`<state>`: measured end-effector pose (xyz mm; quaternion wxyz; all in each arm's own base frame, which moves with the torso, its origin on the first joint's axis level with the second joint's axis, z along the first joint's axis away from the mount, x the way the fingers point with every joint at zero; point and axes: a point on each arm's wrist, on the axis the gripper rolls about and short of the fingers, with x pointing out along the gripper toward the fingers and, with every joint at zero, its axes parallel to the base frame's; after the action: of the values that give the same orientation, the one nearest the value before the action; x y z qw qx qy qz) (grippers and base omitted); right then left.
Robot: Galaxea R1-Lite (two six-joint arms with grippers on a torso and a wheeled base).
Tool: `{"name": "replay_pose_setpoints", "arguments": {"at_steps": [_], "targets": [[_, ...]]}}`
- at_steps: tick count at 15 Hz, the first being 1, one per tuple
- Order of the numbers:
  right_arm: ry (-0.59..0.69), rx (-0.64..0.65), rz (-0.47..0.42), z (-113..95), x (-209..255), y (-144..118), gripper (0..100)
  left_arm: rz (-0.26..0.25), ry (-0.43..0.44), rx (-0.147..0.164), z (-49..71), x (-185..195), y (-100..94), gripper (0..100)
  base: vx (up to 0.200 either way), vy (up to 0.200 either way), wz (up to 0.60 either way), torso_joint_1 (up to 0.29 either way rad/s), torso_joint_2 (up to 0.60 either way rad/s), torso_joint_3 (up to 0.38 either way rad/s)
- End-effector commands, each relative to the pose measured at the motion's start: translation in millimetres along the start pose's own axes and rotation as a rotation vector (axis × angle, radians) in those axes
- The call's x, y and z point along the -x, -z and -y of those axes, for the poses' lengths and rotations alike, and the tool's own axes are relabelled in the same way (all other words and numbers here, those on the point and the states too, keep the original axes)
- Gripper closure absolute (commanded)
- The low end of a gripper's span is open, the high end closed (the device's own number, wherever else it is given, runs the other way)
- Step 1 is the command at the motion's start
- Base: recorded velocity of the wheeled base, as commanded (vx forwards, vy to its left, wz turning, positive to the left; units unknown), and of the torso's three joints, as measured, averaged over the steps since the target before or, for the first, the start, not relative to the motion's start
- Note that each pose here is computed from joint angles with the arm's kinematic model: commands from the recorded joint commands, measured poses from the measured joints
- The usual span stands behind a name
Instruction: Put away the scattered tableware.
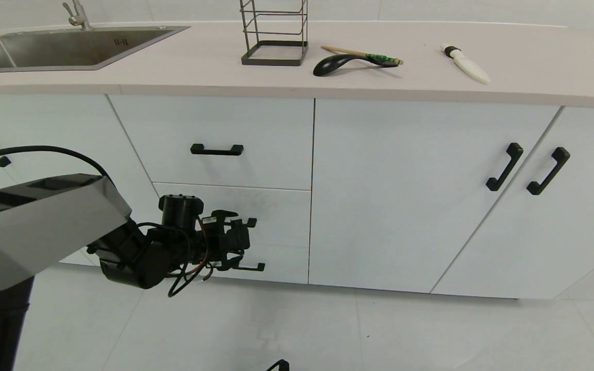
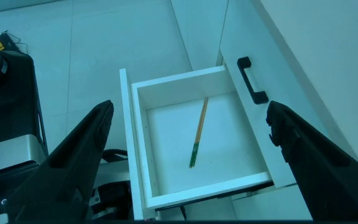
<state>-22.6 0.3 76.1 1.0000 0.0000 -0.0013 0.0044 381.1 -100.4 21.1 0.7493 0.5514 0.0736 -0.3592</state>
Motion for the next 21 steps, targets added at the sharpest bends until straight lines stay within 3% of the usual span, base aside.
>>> {"name": "replay_pose_setpoints", "arguments": {"at_steps": [1,13,21], "targets": [[0.000,0.000,-0.001,0,0,0,100,0.003,-0.002,-0.003,0.0,-6,0.4,0,0.000,0.000,0.00,0.000,0.00,0.000],[0.000,0.000,-0.001,0,0,0,100,-0.001,0.011,0.003,12.8,-18,7.8,0,0.000,0.000,0.00,0.000,0.00,0.000],[0.000,0.000,-0.001,0,0,0,100,-0.008,0.052,0.005,22.8,-7,1.3,0,0.000,0.000,0.00,0.000,0.00,0.000]]}}
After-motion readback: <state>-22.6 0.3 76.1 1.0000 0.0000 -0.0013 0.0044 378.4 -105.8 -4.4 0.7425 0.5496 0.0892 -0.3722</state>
